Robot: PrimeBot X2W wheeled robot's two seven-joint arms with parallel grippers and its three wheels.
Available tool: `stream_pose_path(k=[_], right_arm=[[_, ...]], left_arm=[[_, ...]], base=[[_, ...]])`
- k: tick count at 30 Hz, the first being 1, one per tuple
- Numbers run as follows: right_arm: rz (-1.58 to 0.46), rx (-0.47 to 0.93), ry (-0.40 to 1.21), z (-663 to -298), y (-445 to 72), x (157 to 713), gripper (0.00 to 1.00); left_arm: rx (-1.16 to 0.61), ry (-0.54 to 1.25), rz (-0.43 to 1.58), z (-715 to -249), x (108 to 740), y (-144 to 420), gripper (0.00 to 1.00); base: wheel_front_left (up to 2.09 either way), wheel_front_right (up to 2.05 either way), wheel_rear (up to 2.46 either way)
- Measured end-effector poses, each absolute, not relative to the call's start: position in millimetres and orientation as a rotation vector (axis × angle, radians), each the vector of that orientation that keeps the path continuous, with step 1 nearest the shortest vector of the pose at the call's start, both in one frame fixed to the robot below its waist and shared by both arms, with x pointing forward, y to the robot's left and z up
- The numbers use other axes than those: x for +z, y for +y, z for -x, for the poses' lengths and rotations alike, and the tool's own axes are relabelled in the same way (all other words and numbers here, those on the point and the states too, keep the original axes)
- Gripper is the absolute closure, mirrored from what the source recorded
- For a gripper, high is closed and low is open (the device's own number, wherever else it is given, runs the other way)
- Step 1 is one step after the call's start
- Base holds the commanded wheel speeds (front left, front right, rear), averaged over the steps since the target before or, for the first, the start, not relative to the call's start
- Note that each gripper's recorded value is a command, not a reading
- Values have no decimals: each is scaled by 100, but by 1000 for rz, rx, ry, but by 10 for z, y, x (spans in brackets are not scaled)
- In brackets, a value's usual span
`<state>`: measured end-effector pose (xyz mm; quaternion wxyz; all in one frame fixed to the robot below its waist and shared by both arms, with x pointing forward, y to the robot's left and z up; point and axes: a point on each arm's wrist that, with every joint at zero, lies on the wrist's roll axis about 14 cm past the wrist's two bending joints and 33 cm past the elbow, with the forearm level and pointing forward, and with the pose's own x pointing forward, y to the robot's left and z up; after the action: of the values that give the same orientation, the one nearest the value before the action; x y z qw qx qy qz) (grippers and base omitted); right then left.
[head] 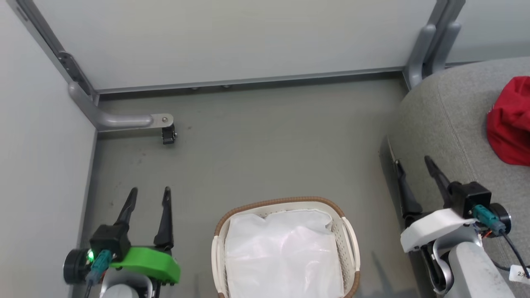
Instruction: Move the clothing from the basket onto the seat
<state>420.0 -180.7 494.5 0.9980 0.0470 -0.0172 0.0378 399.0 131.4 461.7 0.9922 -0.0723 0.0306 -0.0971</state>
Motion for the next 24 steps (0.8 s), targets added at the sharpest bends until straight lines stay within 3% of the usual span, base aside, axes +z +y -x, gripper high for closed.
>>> stream_pose_path(k=[11,12,24], right_arm=[[-123,114,-2,-3947,-1603,4851,0],[-125,110,4,-3931,-1613,4829,100],[-276,52,88,-3843,-1687,4619,100]], left_arm=[[-66,96,191,-3670,4500,1680,0],[-63,99,198,-3663,4490,1684,100],[-8,167,342,-3601,4334,1735,100]], base=[[0,0,0],[0,0,0],[0,0,0]])
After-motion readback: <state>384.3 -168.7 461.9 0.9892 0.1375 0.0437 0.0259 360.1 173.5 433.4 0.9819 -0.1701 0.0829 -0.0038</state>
